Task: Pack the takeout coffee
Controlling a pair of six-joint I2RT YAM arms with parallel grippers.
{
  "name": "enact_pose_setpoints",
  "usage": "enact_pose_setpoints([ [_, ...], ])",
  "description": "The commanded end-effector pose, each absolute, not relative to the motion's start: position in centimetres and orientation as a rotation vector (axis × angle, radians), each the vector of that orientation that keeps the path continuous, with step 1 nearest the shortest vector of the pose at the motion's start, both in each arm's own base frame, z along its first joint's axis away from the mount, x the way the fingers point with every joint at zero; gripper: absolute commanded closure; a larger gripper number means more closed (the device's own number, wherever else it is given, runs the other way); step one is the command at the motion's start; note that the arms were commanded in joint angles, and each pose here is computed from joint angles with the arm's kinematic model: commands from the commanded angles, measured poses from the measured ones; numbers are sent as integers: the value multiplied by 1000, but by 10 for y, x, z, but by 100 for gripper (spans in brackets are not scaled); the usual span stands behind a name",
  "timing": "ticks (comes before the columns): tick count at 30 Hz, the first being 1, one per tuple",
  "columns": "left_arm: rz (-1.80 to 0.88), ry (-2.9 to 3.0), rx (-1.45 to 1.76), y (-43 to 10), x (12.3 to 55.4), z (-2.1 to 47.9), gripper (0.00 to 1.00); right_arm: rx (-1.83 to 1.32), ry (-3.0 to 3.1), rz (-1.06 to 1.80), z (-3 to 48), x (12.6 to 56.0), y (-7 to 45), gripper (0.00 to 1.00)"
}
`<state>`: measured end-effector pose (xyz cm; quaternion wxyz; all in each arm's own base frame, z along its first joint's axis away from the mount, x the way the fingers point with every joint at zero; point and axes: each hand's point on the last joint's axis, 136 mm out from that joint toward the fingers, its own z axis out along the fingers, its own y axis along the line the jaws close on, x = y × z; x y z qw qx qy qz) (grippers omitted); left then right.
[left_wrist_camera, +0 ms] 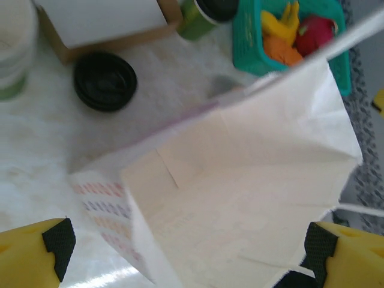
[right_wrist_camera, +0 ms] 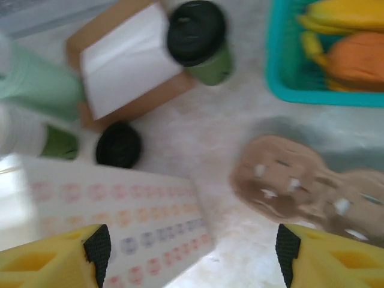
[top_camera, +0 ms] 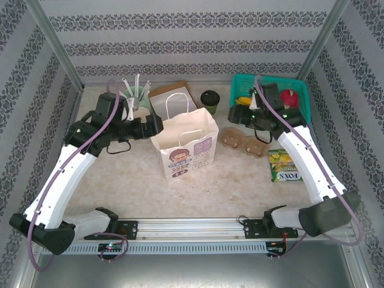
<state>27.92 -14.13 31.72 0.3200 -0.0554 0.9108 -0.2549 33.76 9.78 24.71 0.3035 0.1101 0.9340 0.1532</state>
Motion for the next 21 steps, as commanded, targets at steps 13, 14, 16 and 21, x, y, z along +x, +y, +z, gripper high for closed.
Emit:
enact_pose_setpoints([
  [13, -250, 2126, -506, -51, 306, 308, 0, 564, 2751, 84, 103, 348, 54, 43],
  [14, -249, 2124, -506, -51, 307, 306, 0, 571, 2757, 75, 97, 350, 54, 47],
  [16, -250, 2118, -509, -51, 308, 303, 0, 573, 2772, 64, 88, 354, 54, 53],
  [21, -247, 2109, -498, -50, 308, 296, 0, 558, 2828, 52, 70, 356, 59, 60],
])
